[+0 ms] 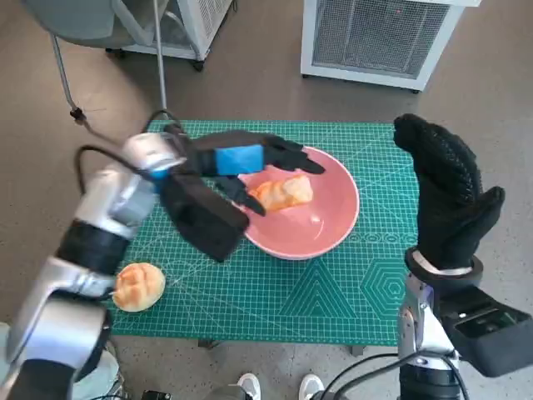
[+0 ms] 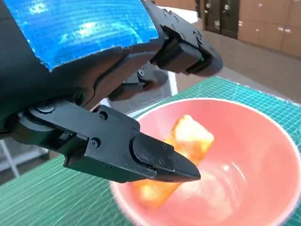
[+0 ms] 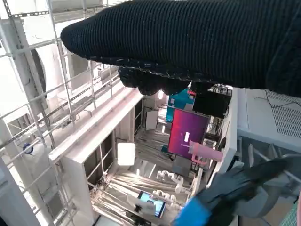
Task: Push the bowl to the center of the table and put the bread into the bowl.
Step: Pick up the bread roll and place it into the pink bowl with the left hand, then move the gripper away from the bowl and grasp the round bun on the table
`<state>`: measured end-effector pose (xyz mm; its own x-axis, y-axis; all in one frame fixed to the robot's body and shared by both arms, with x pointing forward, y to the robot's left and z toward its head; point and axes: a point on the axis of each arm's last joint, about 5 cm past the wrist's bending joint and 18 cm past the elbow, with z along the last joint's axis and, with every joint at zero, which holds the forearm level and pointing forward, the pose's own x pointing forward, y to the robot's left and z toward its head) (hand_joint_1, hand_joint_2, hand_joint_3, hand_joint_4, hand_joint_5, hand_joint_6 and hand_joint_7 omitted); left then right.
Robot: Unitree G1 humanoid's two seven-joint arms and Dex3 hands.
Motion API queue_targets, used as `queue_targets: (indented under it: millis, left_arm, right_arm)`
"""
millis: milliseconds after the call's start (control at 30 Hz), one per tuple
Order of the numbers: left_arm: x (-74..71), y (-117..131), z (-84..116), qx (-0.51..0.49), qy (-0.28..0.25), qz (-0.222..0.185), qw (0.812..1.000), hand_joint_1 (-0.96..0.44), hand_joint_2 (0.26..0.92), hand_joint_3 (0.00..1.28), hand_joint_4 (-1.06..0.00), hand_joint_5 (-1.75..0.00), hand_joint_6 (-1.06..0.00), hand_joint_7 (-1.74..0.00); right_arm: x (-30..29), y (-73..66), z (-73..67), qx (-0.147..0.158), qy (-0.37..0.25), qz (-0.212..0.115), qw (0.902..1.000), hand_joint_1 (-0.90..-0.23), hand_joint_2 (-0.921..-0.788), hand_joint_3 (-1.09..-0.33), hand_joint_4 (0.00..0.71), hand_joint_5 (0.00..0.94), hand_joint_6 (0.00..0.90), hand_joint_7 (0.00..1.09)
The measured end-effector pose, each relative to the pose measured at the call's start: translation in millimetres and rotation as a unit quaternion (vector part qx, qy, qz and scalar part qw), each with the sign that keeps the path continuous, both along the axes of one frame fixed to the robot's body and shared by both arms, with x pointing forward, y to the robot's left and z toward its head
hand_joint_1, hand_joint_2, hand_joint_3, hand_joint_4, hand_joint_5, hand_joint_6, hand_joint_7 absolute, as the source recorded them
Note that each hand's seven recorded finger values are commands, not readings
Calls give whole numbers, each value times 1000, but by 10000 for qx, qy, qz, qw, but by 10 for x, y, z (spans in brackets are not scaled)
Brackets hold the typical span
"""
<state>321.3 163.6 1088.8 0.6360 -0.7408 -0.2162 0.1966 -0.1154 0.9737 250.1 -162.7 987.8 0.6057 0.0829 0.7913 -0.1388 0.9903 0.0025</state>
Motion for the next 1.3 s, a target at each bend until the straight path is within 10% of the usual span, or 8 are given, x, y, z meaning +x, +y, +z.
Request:
queue_targets:
  millis: [667,1300]
  left_arm:
    - [-770,1232,187,344,-8,1304,9909,-106,749,0,-239,-25,-395,-70]
    - [-1128,1366,-67,758,853,2002,9731,-37,751,3,-258,-2,-391,-21]
  right_arm:
    - [9,21,-3,-112,47,17,9999,-465,-921,-628,358,13,-1,749]
    - [82,44,62,-112,83,267,9995,-465,-921,-638,361,16,-1,763]
